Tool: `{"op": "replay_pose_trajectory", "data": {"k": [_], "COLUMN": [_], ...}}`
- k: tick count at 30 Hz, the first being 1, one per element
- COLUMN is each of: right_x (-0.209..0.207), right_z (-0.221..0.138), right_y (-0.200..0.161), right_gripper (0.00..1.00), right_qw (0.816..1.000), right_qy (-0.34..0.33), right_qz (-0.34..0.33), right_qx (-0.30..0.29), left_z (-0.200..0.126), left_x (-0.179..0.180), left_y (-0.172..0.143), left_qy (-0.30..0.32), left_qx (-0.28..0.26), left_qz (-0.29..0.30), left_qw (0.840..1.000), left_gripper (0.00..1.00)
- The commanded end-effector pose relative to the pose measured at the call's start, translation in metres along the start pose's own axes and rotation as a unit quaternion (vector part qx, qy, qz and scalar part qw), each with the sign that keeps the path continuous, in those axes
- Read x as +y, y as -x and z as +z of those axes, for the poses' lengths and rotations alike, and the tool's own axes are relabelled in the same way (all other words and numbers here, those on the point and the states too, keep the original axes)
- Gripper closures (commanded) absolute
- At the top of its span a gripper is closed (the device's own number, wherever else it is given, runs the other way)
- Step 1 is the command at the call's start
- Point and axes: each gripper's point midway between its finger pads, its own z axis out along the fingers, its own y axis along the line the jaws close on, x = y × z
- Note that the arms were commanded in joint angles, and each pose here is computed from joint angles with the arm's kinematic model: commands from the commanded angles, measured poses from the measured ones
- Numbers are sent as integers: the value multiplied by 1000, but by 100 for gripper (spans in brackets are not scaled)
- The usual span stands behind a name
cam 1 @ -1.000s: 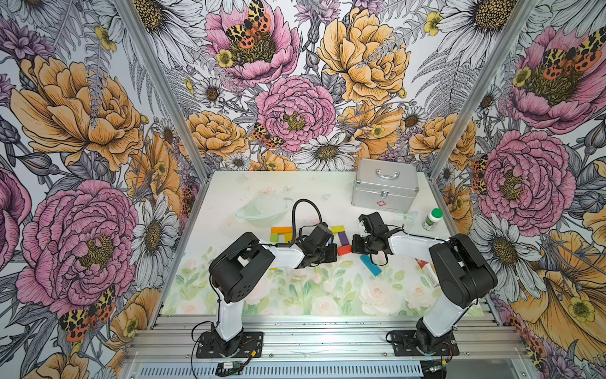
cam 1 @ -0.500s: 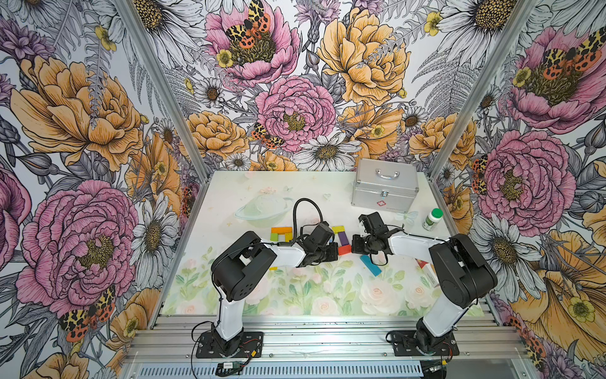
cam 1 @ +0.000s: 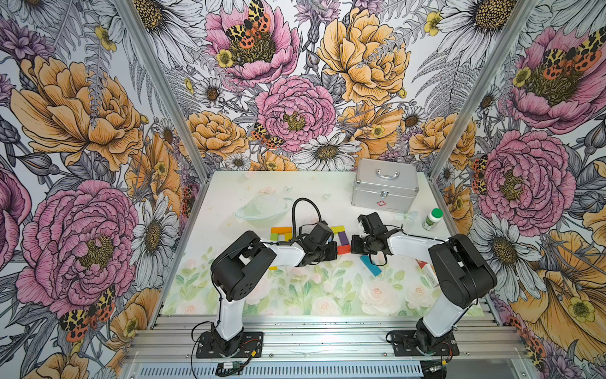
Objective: Assemble the letter p with building blocks
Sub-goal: Assemble the building block at the center of the board.
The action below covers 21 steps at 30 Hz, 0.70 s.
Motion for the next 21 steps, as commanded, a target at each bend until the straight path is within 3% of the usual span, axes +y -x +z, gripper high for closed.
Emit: {"op": "replay_pose_trajectory", "data": {"k": [1,21], "right_x": [-12,-16], "right_z": [13,19], "right_y": [-50,-48], "right_gripper": [100,100], "right_qw": [996,995], "right_qy": [-25,-35], "right_qz": [9,9], "right_qx": [87,90], "left_z": [4,6], "left_x": [-4,-9], "left_y": [5,2], "left_qy": [-5,-14], "left_qx": [-3,5], "left_qz": [-3,1], "left_qw": [1000,1000], "left_gripper": [100,100]}}
